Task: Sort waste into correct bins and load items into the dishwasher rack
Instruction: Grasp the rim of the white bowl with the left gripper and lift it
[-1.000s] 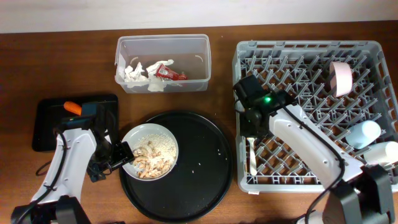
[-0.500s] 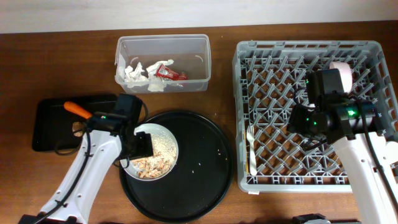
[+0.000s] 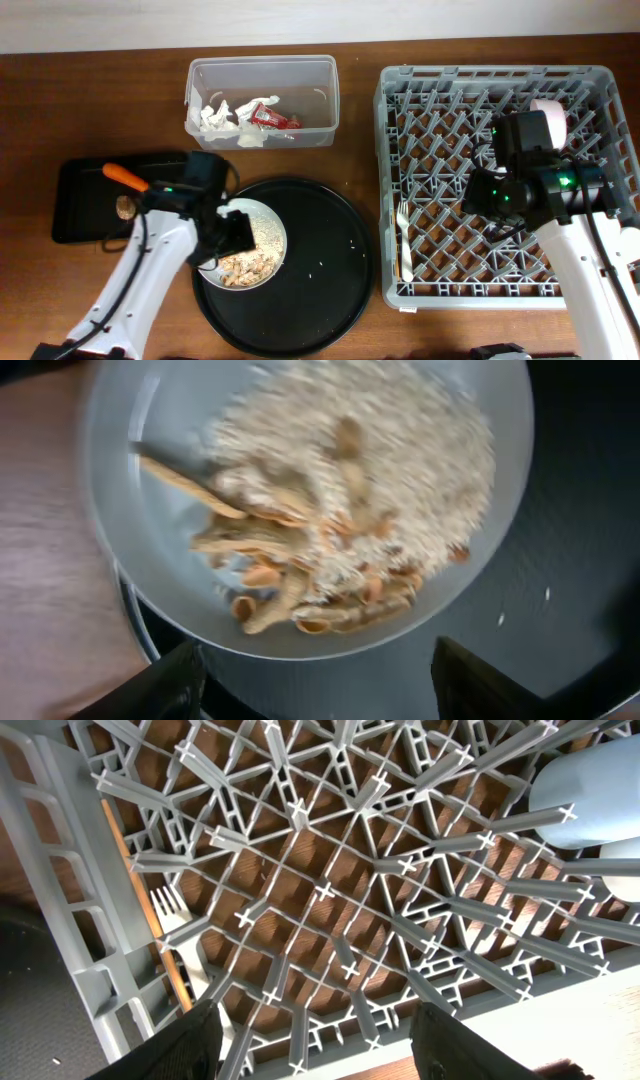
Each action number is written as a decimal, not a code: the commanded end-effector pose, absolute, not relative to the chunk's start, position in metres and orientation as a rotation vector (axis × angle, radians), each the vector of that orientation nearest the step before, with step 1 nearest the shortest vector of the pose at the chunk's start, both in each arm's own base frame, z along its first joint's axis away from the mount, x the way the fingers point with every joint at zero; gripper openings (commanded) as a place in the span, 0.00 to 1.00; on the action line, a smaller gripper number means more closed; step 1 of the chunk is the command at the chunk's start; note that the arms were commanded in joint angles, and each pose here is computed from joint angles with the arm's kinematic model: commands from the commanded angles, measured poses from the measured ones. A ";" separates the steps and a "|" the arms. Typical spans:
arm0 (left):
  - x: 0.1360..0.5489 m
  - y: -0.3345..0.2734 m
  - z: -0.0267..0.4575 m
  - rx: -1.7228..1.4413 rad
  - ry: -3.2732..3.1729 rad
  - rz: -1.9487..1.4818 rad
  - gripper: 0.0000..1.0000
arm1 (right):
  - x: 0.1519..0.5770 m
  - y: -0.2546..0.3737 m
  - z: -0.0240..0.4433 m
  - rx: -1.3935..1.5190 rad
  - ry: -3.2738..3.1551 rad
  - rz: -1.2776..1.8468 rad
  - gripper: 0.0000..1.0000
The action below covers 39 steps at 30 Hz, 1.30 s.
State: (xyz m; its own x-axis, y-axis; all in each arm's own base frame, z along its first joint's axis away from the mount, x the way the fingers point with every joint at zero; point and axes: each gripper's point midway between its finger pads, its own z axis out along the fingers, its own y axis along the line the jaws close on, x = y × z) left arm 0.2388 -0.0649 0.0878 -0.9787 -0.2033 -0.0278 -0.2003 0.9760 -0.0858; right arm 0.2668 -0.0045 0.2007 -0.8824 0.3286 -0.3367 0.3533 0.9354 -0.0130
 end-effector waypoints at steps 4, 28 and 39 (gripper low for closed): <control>0.216 -0.104 0.065 0.195 3.135 0.153 0.72 | 0.267 -0.006 0.201 0.505 2.760 -0.110 0.65; 0.197 -0.110 0.018 0.229 3.295 0.346 0.34 | 0.266 -0.006 0.201 0.505 2.766 -0.112 0.65; 0.274 -0.211 0.056 0.129 3.079 -0.312 0.64 | 0.264 -0.007 0.200 0.506 2.774 -0.116 0.64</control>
